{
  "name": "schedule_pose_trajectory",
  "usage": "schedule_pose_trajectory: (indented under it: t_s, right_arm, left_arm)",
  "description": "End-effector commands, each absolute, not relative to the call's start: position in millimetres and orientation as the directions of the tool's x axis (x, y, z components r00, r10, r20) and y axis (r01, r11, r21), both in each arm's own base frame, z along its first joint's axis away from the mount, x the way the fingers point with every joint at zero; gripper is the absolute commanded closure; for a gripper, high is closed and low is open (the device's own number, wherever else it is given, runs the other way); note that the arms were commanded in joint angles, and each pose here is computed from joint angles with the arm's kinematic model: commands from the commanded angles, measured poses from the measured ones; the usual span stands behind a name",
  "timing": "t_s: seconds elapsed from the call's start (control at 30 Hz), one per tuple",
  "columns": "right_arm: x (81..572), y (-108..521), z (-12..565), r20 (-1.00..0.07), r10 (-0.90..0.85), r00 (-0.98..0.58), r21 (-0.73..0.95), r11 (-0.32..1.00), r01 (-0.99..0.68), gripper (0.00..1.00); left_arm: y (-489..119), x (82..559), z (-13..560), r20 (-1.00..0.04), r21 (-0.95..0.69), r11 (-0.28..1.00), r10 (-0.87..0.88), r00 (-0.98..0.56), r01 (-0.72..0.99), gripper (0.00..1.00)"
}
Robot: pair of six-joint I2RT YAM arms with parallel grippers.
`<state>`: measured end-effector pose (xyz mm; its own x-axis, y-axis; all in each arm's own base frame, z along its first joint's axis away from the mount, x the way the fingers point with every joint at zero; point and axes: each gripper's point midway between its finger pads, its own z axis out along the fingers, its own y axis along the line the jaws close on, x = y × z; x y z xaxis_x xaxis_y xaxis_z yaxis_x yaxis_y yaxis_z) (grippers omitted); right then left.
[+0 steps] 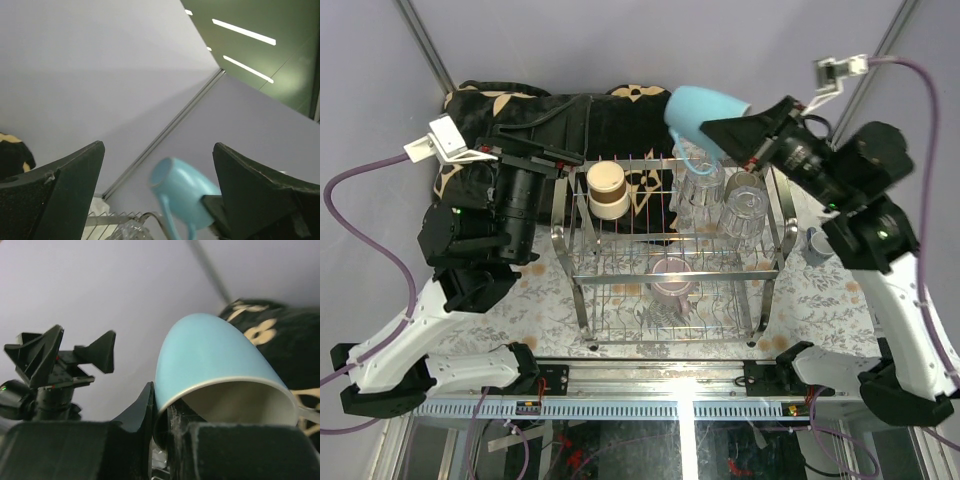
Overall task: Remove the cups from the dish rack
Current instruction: Place the cup at the center of the board.
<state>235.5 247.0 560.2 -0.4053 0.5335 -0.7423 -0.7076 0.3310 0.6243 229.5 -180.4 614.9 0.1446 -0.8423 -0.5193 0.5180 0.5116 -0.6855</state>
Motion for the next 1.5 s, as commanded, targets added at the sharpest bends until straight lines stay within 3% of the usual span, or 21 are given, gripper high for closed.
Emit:
schedule_pose_trajectory:
  t_s: [0.0, 0.23, 0.57, 0.77, 1.03, 1.47]
  right_arm:
    - [221, 167, 603, -0.831, 0.555, -0.05, 0.462, 0.636, -0.618, 1.0]
    - [237, 72, 559, -0.895, 0.441, 0.072, 0.427, 0.892, -0.15, 1.0]
    - [216, -8, 471, -0.94, 0.342, 0.009, 0.329, 0.895, 0.301, 1.0]
    - [205, -9, 399, -0.915, 0.378, -0.141, 0.302, 0.873, 0.383, 1.0]
    - [204, 25, 291, -0.8, 0.459, -0.386, 0.294, 0.861, 0.414, 1.0]
    - [198, 31, 243, -0.739, 0.54, -0.403, 0.343, 0.817, 0.464, 1.0]
  left_arm:
    - [-171, 232, 602, -0.59, -0.663, 0.589, -0.791, 0.162, 0.462, 0.11]
    - [-173, 233, 587, -0.622, -0.648, 0.612, -0.769, 0.147, 0.454, 0.11]
    - [-182, 236, 571, -0.675, -0.617, 0.65, -0.727, 0.127, 0.444, 0.11]
    - [-182, 239, 562, -0.677, -0.622, 0.657, -0.724, 0.128, 0.426, 0.11]
    - [-186, 241, 557, -0.698, -0.608, 0.673, -0.706, 0.122, 0.421, 0.1]
    - [-187, 244, 554, -0.711, -0.598, 0.689, -0.692, 0.125, 0.41, 0.1]
